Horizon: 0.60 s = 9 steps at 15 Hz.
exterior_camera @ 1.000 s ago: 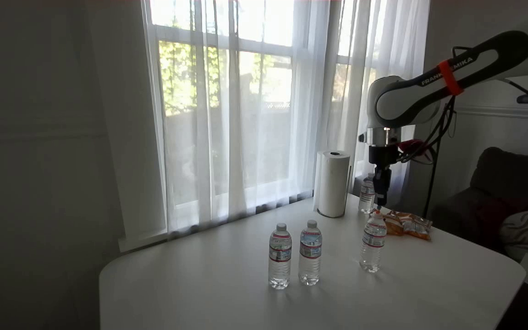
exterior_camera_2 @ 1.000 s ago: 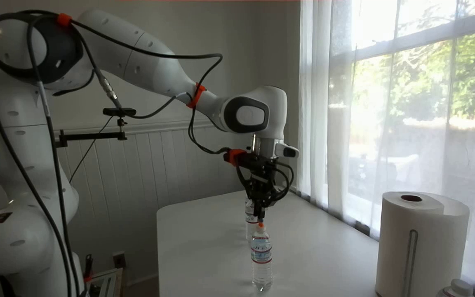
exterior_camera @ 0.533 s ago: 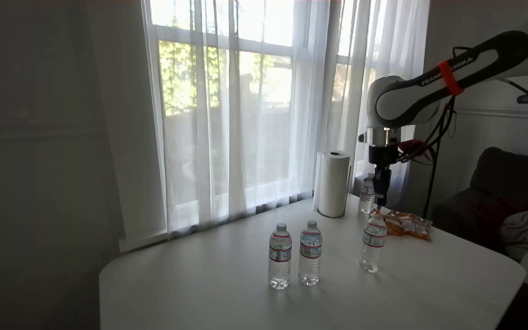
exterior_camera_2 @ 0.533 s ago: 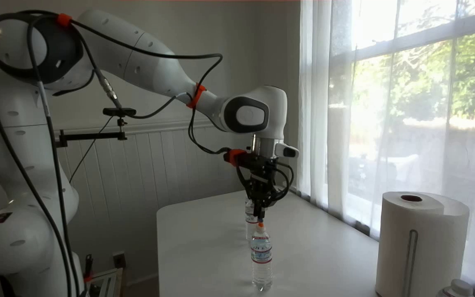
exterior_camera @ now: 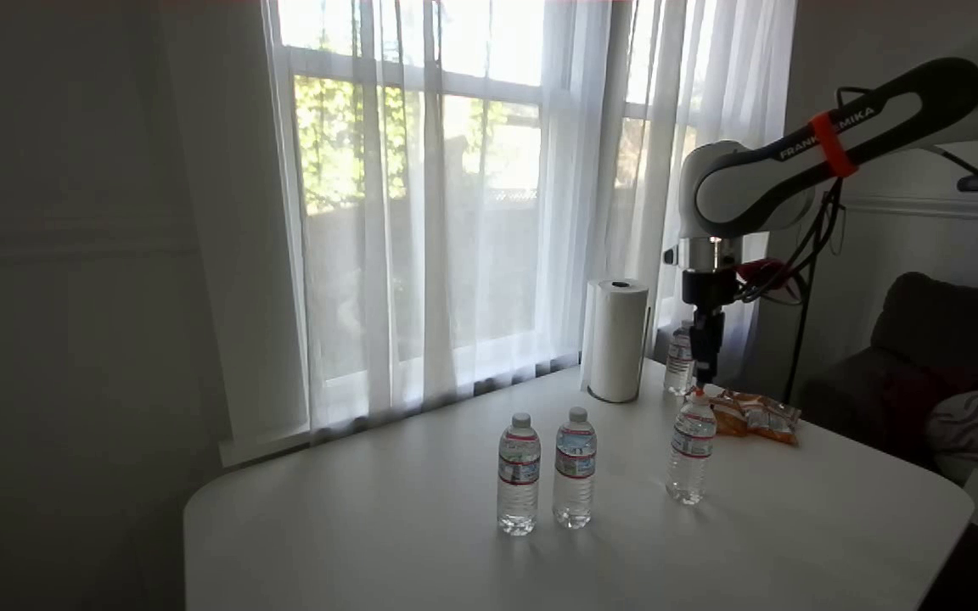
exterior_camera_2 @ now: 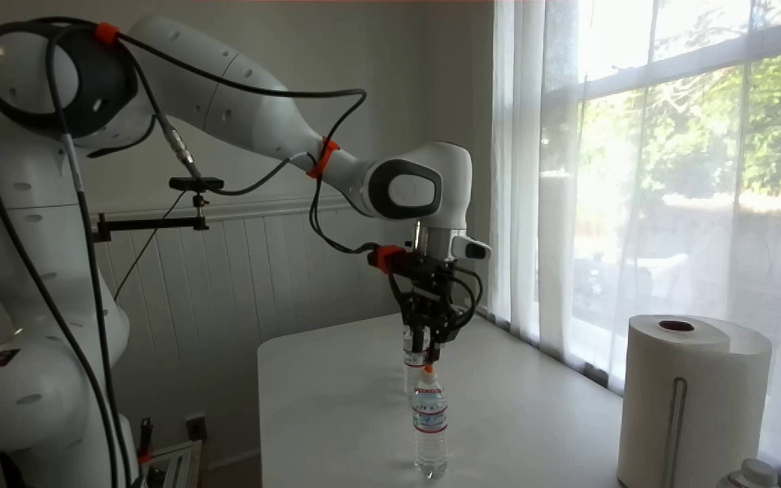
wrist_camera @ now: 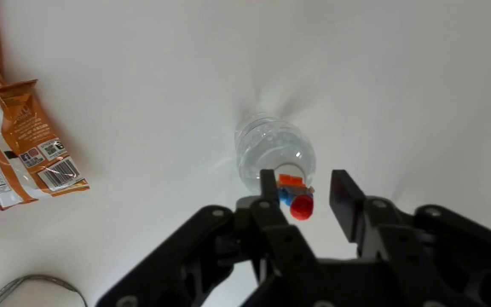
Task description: Pick up the water bottle to the far right and move it to the left, pick up the small orange toy and put it on top of the rightmost water bottle
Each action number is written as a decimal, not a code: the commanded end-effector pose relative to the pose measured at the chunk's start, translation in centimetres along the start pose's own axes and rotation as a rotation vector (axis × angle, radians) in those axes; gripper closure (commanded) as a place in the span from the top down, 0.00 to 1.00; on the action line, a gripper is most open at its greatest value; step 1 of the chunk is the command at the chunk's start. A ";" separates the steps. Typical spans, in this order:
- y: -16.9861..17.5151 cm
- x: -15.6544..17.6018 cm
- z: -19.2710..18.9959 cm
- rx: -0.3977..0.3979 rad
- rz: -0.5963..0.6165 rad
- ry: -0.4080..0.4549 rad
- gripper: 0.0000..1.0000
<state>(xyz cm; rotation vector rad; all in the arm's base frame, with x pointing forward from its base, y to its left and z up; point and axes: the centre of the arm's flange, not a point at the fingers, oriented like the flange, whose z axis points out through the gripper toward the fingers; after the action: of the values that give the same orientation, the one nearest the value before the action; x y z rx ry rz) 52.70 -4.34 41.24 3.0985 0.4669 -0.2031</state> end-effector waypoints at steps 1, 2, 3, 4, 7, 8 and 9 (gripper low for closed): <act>-0.5 -0.7 -0.2 0.002 -0.017 0.013 0.70; -0.5 -0.7 -0.3 0.001 -0.016 0.015 0.77; -0.5 -0.7 -0.4 -0.002 -0.017 0.017 0.85; -0.5 -0.8 -0.6 -0.005 -0.016 0.021 0.91; -0.6 -1.3 -2.4 -0.023 -0.007 0.050 1.00; -0.8 -1.8 -3.5 -0.031 -0.004 0.068 1.00; -0.9 -2.2 -4.6 -0.040 -0.008 0.084 1.00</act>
<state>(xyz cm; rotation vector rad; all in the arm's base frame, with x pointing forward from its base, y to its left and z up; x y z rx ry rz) 52.57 -4.29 42.83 3.0942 0.4679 -0.1540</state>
